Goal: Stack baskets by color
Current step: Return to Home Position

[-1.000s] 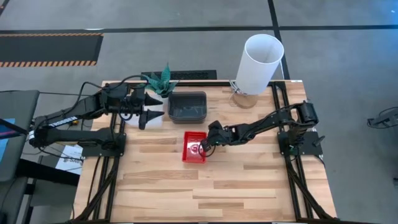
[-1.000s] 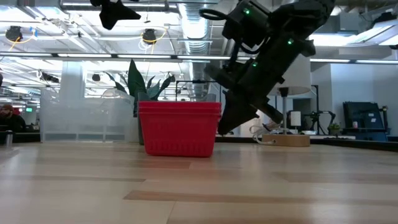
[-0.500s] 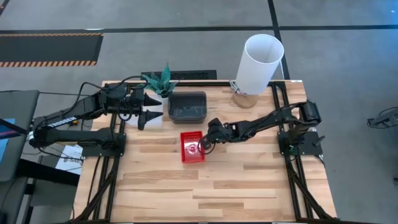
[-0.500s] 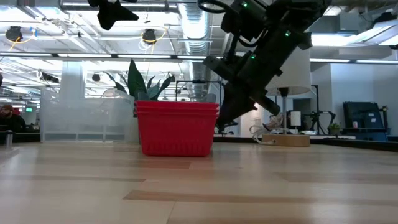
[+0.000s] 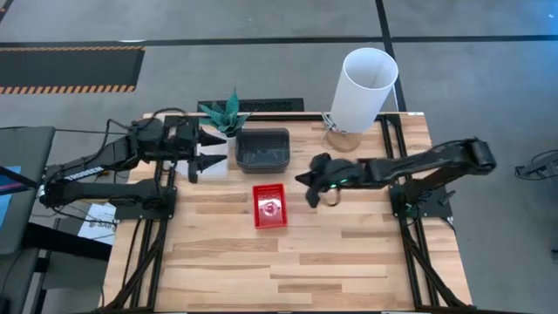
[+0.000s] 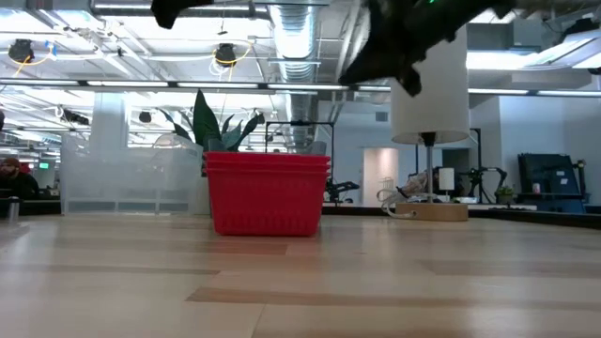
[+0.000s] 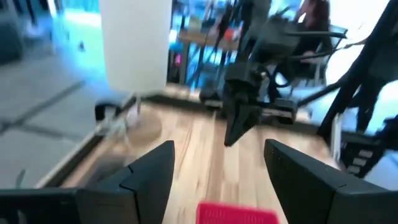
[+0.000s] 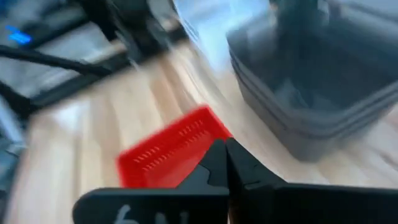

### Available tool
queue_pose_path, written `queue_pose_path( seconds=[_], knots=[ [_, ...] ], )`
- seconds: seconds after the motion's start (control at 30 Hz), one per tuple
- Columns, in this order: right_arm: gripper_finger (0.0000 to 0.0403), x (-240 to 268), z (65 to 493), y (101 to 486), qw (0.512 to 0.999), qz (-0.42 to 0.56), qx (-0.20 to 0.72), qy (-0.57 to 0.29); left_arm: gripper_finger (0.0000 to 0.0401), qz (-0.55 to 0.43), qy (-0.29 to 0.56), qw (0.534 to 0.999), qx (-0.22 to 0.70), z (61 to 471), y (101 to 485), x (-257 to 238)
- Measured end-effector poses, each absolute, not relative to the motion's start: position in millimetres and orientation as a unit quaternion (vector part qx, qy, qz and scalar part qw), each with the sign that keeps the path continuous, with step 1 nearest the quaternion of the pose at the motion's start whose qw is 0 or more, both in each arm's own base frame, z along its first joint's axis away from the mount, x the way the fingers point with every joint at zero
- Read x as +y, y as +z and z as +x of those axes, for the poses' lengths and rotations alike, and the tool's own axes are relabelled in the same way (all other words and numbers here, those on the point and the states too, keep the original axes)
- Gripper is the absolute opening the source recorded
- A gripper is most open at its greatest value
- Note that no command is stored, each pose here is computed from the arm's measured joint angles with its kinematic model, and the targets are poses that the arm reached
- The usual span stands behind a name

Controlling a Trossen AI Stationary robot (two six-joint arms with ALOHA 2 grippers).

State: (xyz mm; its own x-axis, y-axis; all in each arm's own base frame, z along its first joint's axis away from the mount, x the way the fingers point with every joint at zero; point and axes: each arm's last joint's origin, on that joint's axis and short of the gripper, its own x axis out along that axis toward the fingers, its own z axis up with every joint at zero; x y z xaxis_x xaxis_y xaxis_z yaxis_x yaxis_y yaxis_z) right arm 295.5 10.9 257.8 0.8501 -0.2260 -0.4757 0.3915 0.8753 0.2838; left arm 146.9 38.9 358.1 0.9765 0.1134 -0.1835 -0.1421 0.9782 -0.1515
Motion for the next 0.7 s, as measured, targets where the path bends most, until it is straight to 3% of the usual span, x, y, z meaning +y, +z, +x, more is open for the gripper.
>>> queue_pose_path(
  seconds=[0.27, 0.47, 0.7],
  knots=[
    [0.0001, -5, 225, 274, 0.977, 0.2, 0.027, -0.067, 0.0235, -0.112, 0.068, 0.991, -0.032, 117, 318, 30],
    [0.0001, -14, 180, 258, 0.976, 0.201, -0.046, -0.064, 0.0233, -0.151, 0.079, 0.982, -0.082, 95, 282, 25],
    [0.0001, -13, 143, 230, 0.979, 0.183, -0.068, -0.064, 0.0164, -0.16, 0.066, 0.98, -0.103, 74, 256, 18]
  ],
)
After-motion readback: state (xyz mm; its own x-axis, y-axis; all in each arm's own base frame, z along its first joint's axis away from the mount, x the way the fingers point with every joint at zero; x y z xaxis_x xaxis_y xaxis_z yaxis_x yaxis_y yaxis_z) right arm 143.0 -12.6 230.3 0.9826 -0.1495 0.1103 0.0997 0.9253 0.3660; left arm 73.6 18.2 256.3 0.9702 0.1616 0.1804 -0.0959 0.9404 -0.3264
